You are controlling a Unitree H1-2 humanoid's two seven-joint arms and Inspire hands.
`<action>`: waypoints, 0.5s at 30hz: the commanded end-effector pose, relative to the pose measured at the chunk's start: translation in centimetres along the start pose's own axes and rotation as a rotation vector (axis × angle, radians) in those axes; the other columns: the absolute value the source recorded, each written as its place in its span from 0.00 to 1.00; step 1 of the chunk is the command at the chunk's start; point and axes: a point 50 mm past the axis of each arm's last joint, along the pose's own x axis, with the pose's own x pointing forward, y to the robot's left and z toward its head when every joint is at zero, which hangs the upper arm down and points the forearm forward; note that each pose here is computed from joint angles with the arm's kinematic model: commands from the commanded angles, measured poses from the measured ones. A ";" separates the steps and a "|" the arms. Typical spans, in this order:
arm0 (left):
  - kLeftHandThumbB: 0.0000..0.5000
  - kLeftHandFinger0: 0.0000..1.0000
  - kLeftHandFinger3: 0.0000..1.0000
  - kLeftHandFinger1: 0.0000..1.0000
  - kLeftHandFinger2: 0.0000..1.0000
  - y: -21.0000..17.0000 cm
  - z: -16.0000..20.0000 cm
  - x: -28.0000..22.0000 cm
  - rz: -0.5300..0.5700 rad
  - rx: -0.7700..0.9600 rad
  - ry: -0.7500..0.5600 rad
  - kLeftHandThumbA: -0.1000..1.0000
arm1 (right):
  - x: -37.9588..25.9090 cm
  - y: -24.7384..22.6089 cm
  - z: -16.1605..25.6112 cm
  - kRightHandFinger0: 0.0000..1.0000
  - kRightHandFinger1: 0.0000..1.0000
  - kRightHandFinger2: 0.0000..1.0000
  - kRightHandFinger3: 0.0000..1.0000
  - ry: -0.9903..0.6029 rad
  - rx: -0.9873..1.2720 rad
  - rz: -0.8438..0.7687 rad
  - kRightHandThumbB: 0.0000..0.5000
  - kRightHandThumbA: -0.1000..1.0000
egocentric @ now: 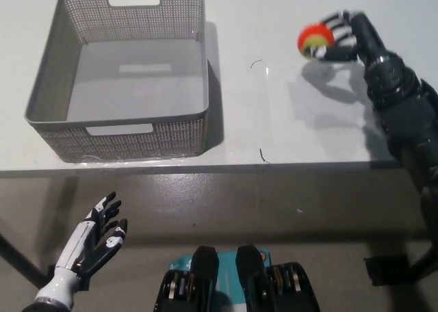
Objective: Use the right hand to pick up a tennis ball and put it into a container on the left side
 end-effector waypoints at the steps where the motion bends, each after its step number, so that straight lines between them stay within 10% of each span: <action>1: 0.71 1.00 1.00 1.00 1.00 0.7 1.2 0.1 -0.011 0.033 -0.041 0.56 | 1.1 -1.9 8.4 0.00 0.22 0.50 0.45 -0.254 0.071 -0.084 0.00 0.82; 6: 0.70 1.00 1.00 1.00 1.00 0.7 1.1 0.1 -0.014 0.023 -0.044 0.55 | 0.8 -1.5 11.1 0.02 0.29 0.59 0.64 -0.358 0.151 -0.067 0.00 0.68; 15: 0.71 1.00 1.00 1.00 1.00 0.3 0.0 -0.8 -0.021 0.037 -0.020 0.57 | 0.0 1.7 15.7 0.00 0.08 0.37 0.27 -0.364 0.188 -0.006 0.00 0.75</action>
